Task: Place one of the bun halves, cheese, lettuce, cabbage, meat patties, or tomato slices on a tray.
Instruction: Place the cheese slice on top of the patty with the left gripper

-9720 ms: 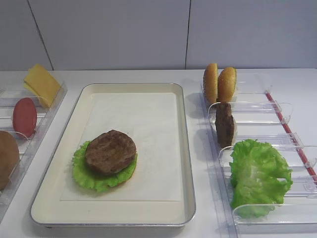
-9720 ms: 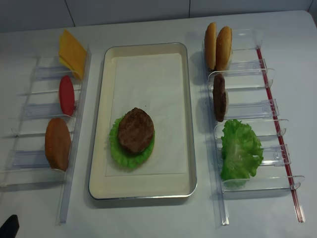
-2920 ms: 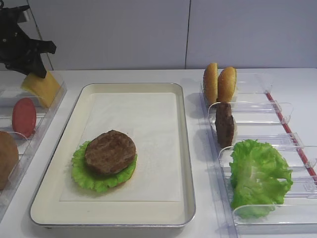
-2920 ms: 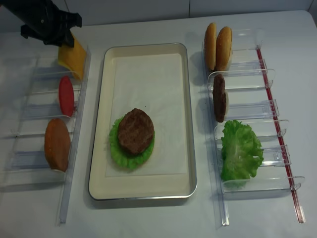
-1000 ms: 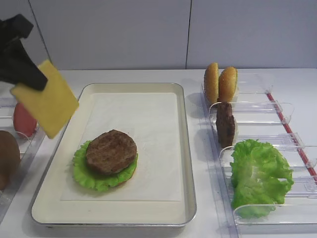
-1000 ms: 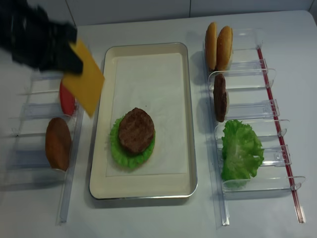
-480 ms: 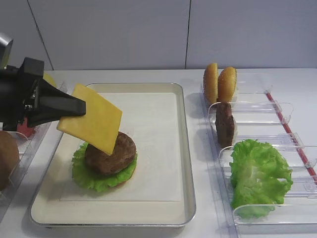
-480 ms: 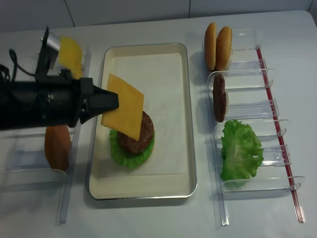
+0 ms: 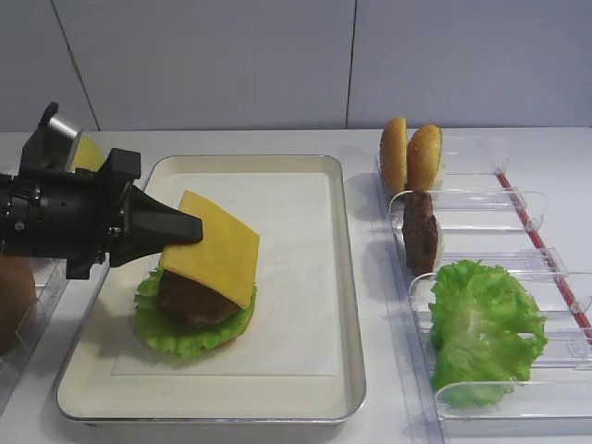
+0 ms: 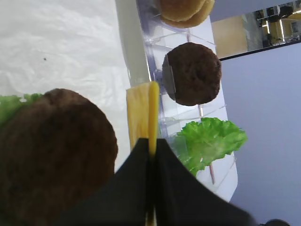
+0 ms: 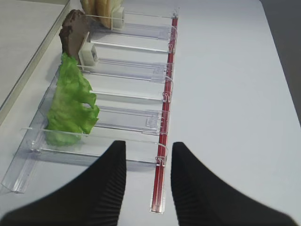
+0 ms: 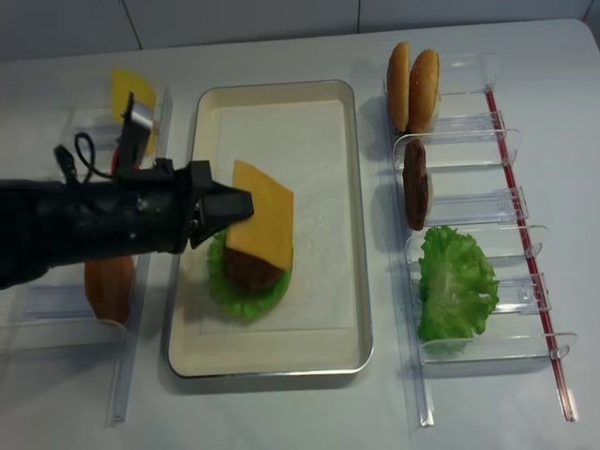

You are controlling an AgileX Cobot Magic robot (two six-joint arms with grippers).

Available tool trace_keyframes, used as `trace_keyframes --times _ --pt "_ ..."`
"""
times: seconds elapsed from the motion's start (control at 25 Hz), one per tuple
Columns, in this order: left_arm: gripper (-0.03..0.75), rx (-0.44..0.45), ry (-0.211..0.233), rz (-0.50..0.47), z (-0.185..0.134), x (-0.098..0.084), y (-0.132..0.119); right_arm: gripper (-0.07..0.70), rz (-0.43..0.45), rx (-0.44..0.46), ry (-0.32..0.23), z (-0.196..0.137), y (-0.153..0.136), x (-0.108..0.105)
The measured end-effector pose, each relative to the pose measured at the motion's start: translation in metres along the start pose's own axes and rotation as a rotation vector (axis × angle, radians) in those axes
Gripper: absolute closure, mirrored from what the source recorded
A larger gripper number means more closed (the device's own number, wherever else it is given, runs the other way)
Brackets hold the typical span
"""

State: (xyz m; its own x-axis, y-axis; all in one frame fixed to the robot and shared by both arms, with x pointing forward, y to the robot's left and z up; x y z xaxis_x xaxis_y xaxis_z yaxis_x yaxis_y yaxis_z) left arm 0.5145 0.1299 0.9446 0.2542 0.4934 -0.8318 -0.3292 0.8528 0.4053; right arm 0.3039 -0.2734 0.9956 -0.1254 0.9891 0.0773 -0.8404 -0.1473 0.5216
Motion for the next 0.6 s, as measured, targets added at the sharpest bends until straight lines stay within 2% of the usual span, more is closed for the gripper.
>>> trace_keyframes --times 0.24,0.6 --pt "0.731 0.01 0.041 0.019 -0.001 0.014 -0.007 0.374 0.0 0.0 0.0 0.0 0.0 0.0" --pt "0.731 0.05 0.009 0.115 -0.008 0.033 -0.006 0.373 0.0 0.0 0.0 0.0 0.0 0.0"
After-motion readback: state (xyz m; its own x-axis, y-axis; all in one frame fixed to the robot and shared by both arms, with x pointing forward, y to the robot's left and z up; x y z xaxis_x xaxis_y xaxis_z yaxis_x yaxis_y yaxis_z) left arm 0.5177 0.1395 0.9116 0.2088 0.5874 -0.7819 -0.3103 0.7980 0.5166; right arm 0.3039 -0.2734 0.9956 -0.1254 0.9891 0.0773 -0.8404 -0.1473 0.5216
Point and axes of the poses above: a point on each arm's last joint axis where the gripper is mounted, y pointing back along that axis away from the gripper, x along the wrist's bending axis when the last joint is at zero, z = x × y, the point moved 9 cm from there along -y, pointing out along that axis toward the gripper, and after that the axes turned 4 degrees about -y, right-handed, at the moved point
